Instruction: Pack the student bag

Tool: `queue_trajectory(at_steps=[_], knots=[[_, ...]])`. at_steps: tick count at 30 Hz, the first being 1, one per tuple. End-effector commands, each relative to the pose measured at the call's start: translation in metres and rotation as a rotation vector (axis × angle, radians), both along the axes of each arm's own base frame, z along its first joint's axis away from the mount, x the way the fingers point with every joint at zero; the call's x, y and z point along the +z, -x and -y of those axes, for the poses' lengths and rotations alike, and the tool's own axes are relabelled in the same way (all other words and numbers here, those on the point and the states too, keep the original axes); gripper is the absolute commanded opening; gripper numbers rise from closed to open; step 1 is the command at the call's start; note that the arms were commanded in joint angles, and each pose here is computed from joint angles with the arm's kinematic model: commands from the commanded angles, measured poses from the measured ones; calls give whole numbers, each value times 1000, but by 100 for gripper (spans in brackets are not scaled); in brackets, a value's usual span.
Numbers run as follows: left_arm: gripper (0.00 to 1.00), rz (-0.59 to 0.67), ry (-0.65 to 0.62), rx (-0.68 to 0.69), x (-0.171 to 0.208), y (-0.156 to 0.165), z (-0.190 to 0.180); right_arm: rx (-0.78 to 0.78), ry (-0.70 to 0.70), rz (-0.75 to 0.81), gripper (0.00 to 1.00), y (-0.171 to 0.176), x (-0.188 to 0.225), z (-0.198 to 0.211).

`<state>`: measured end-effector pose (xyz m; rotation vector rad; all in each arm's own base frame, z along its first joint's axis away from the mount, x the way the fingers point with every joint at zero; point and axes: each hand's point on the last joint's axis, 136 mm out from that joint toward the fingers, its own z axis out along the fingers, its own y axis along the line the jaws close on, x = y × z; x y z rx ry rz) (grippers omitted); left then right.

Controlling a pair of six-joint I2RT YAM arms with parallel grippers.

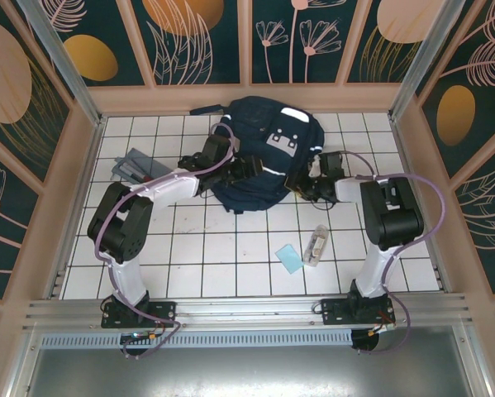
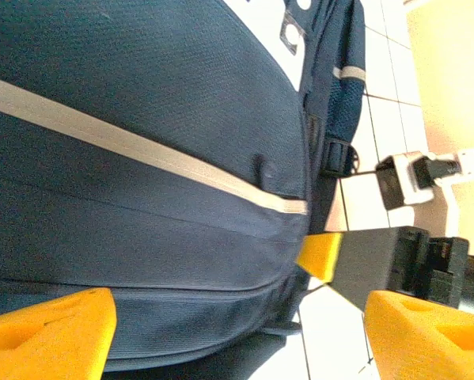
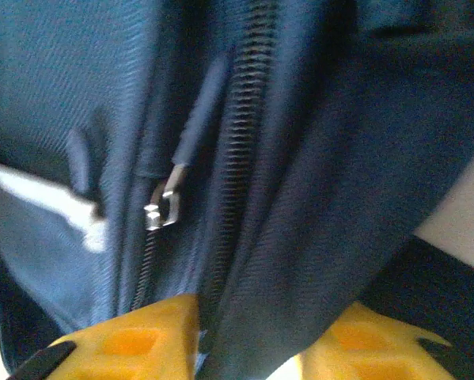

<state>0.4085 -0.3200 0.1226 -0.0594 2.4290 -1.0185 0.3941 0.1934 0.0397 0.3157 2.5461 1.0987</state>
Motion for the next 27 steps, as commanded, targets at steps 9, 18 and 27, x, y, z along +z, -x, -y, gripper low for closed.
queue_trajectory(at_steps=[9, 18, 27], knots=[[79, -40, -236, 21, -24, 14, -10, 104, -93, 51, 11, 20, 10, -89], [73, -77, -431, 69, -35, 38, -51, 67, -168, 60, 9, 21, 10, -105], [54, -151, -514, 7, -72, 54, -50, 85, -168, 53, 8, 25, 8, -118]])
